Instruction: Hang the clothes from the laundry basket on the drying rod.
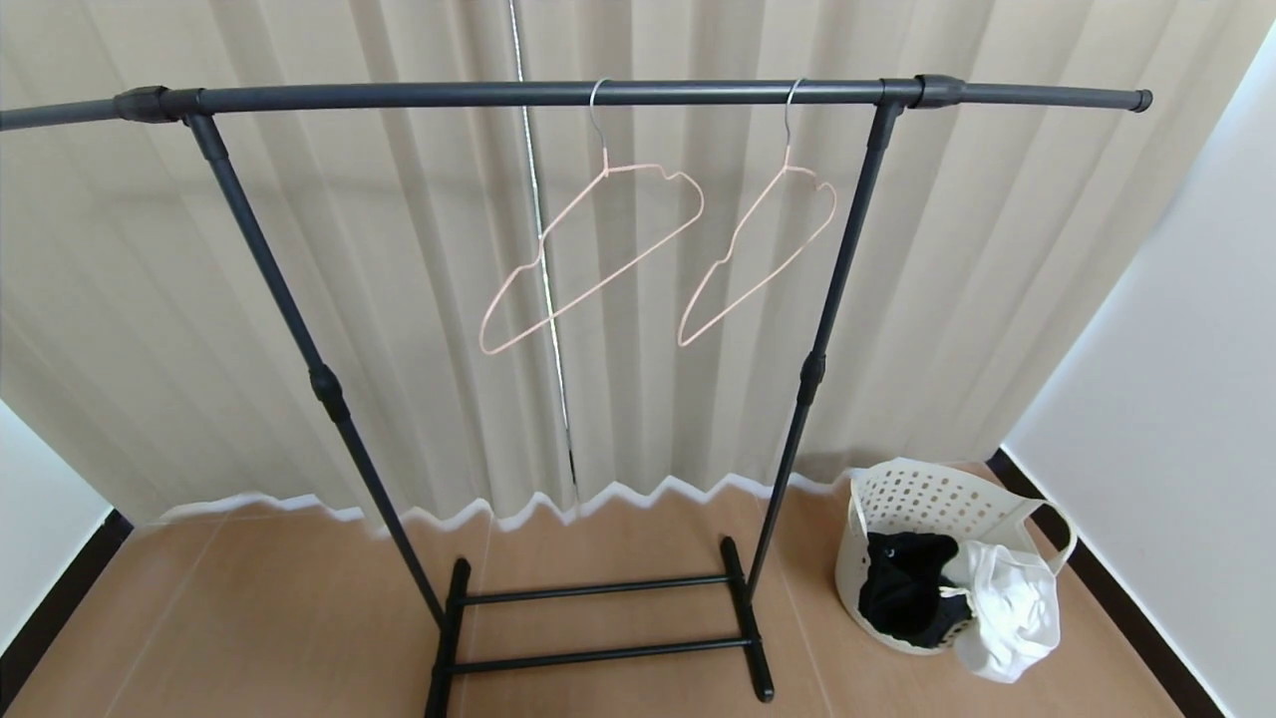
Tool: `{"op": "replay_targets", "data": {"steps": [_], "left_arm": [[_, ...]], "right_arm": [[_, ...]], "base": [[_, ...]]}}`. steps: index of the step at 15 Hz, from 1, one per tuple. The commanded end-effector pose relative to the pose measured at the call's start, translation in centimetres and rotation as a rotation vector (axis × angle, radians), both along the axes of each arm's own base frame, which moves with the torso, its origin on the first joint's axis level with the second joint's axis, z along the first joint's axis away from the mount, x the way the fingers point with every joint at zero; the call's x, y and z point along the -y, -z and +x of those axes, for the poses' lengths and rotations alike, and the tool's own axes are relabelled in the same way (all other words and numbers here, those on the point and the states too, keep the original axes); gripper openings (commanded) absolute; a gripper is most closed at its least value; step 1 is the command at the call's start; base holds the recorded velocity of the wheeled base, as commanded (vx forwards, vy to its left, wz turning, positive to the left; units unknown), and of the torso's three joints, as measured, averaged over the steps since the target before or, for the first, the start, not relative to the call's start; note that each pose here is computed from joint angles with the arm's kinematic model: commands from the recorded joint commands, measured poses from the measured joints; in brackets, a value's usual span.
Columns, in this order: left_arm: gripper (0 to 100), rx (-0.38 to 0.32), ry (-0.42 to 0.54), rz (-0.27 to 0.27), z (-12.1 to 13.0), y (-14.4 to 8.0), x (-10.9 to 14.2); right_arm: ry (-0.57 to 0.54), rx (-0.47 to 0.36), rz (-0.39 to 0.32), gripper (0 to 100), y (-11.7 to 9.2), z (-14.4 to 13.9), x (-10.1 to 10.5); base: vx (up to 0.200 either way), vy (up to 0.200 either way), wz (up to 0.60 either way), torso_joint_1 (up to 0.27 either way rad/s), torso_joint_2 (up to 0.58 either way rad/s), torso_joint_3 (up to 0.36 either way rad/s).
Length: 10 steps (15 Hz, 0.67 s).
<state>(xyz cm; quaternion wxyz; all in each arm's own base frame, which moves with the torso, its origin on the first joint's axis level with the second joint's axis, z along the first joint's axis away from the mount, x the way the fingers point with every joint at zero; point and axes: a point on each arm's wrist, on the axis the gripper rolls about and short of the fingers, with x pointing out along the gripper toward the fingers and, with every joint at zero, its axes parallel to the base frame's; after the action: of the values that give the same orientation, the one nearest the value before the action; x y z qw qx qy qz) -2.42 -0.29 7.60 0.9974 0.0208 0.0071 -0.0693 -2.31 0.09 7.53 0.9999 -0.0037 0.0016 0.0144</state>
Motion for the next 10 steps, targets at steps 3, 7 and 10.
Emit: {"op": "replay_targets", "data": {"steps": [3,7,10], "left_arm": [[100,-0.001,0.000,0.000,0.01,0.00,0.00],[100,-0.001,0.000,0.000,0.01,0.00,0.00],[100,-0.003,0.000,0.000,0.02,0.04,0.00]], "right_arm": [[0.000,-0.001,0.000,100,0.00,0.01,0.00],[0.000,-0.003,0.000,100,0.02,0.01,0.00],[0.000,-0.001,0.000,100,0.00,0.01,0.00]], "base": [[0.000,0.000,0.00,-0.209,0.55,0.338],[0.000,0.000,0.00,-0.182,0.52,0.337],[0.000,0.000,0.00,-0.168,0.51,0.342]]}}
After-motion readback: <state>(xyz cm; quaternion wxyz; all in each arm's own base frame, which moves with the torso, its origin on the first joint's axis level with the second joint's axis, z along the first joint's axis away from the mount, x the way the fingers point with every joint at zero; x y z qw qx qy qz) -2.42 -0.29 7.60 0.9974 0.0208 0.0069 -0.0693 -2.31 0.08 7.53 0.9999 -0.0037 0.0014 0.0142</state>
